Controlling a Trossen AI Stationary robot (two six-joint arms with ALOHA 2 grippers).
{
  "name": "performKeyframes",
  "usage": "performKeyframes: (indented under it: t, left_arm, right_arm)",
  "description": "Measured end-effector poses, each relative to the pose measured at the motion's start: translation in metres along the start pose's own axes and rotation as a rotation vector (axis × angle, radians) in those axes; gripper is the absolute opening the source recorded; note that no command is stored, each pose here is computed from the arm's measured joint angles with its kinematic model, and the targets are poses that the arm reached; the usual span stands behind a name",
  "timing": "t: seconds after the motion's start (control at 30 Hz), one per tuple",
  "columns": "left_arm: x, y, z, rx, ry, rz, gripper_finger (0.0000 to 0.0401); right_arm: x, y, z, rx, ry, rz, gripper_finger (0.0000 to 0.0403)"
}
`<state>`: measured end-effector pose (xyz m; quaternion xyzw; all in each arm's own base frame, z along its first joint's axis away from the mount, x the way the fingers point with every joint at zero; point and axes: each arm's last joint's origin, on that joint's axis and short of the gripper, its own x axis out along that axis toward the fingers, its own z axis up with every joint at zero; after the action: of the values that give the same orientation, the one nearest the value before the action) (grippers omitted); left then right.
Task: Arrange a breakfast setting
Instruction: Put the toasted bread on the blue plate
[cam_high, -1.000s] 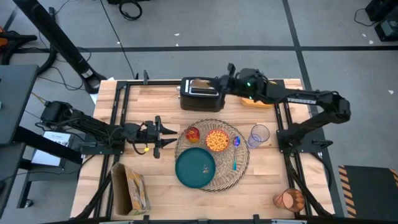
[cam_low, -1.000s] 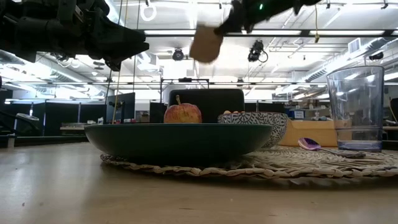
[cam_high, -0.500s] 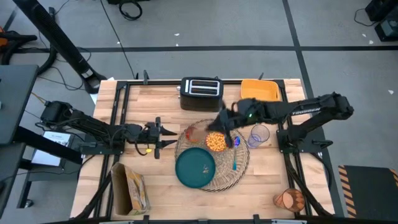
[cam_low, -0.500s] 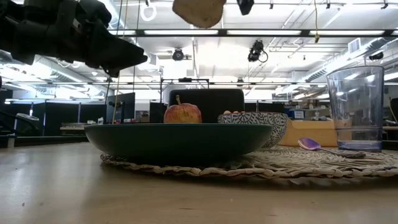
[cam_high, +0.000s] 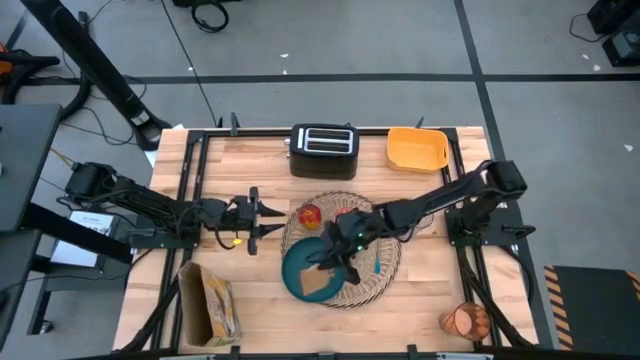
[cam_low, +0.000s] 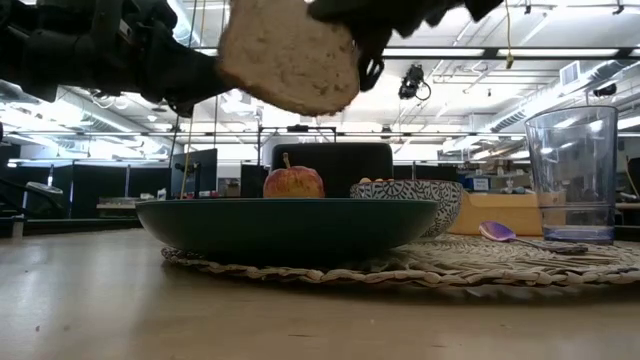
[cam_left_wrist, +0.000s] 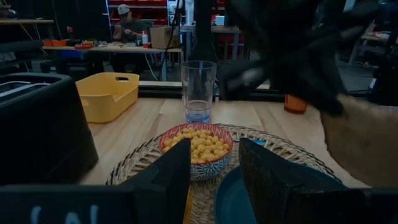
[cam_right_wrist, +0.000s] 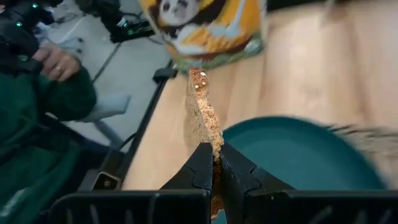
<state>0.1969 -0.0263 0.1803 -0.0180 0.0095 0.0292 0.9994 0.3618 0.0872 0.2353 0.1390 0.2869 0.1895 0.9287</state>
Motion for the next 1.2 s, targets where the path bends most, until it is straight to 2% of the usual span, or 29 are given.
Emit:
performKeyframes:
  t: [0.13, 0.47, 0.93, 1.2]
  left_arm:
    - [0.000, 0.000, 0.000, 0.000, 0.000, 0.000, 0.0144]
    - [0.000, 0.000, 0.000, -0.001, -0.002, 0.000, 0.0144]
    - [0.000, 0.000, 0.000, 0.000, 0.000, 0.000, 0.0144]
    - [0.000, 0.000, 0.000, 0.000, 0.002, 0.000, 0.0144]
  right_arm:
    - [0.015, -0.011, -0.013, 0.084, 0.074, 0.022, 0.0016]
    - [0.031, -0.045, -0.028, 0.208, 0.129, -0.047, 0.0016]
    - [0.041, -0.055, -0.036, 0.228, 0.143, -0.062, 0.0031]
    - [0.041, -0.056, -0.036, 0.201, 0.145, -0.082, 0.0076]
